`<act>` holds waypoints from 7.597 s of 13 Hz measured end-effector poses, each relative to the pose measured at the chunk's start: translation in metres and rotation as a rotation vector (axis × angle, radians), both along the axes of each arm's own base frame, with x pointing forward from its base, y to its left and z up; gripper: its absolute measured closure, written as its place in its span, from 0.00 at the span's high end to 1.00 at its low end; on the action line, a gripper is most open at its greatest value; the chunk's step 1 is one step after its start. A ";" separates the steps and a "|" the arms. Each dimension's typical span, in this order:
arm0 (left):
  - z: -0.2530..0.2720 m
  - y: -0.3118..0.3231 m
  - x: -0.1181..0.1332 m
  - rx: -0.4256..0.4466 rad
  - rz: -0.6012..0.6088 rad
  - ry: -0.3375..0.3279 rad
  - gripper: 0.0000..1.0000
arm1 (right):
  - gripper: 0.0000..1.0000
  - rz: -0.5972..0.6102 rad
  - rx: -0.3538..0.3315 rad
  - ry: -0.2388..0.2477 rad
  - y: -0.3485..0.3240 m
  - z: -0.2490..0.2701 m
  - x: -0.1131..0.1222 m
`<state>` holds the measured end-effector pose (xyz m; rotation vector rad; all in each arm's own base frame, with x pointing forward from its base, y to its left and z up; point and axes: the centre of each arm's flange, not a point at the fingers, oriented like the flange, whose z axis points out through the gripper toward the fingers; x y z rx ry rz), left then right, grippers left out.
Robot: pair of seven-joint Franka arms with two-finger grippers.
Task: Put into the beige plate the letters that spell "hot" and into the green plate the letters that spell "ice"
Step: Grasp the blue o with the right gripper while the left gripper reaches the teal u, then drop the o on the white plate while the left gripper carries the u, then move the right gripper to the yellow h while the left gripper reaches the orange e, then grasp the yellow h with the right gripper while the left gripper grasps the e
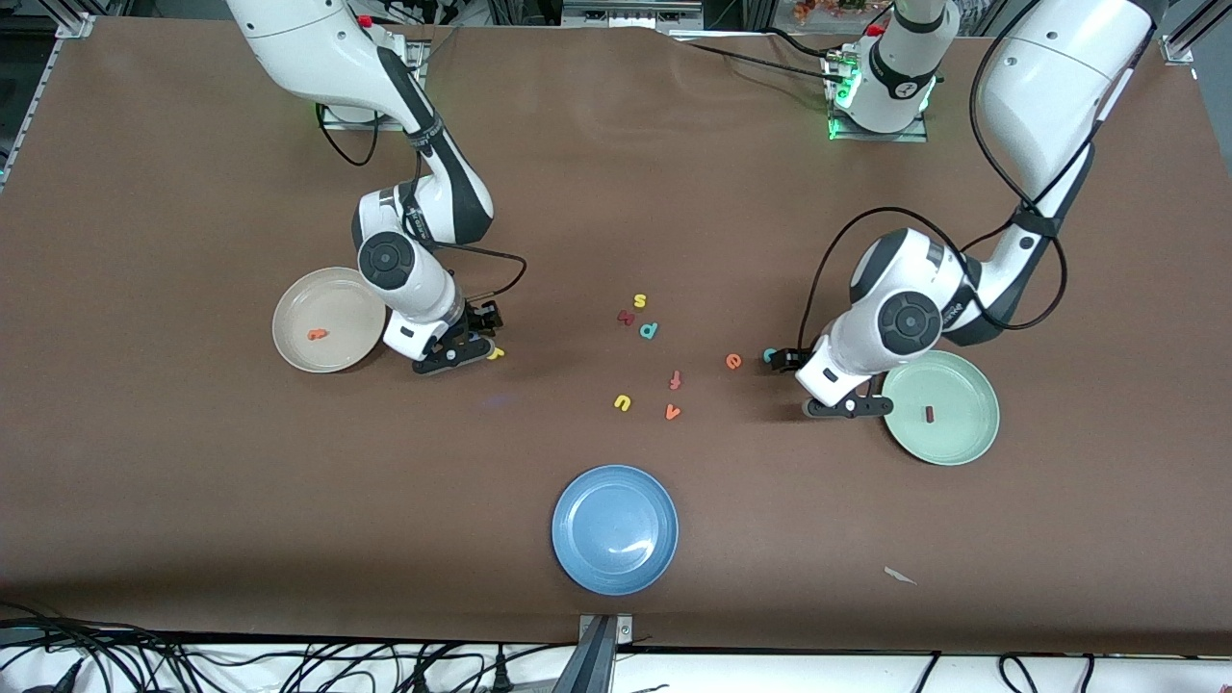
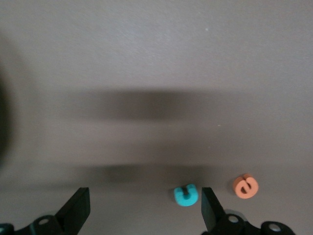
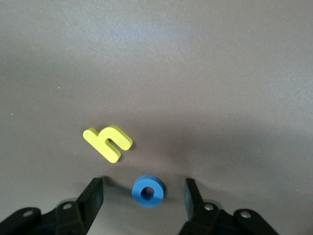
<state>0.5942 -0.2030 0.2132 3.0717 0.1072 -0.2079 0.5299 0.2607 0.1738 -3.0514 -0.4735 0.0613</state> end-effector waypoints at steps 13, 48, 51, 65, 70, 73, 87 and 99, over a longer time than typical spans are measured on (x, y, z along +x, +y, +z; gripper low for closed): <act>-0.032 -0.042 -0.053 0.043 0.009 -0.057 0.89 | 0.43 -0.005 -0.002 -0.002 -0.003 0.000 0.000; -0.040 -0.046 -0.043 0.058 0.000 -0.066 0.28 | 0.85 0.127 -0.002 0.284 -0.173 0.072 0.034; -0.040 -0.040 -0.040 0.077 0.006 -0.052 0.28 | 1.00 0.113 0.022 0.188 -0.176 0.126 0.057; 0.013 0.190 0.027 0.198 -0.383 -0.034 0.28 | 1.00 -0.232 0.094 0.052 -0.263 0.199 0.127; 0.007 0.191 0.028 0.250 -0.498 -0.037 0.64 | 1.00 -0.291 0.054 0.039 -0.203 0.183 0.143; 0.017 0.152 0.027 0.186 -0.404 -0.063 0.98 | 1.00 -0.369 0.000 0.076 -0.145 0.162 0.137; 0.002 -0.082 -0.033 0.096 0.073 -0.022 1.00 | 1.00 -0.739 -0.097 0.146 0.025 0.046 0.072; -0.034 -0.113 -0.029 0.046 0.127 0.010 0.80 | 0.96 -0.882 -0.112 0.069 0.040 -0.005 0.046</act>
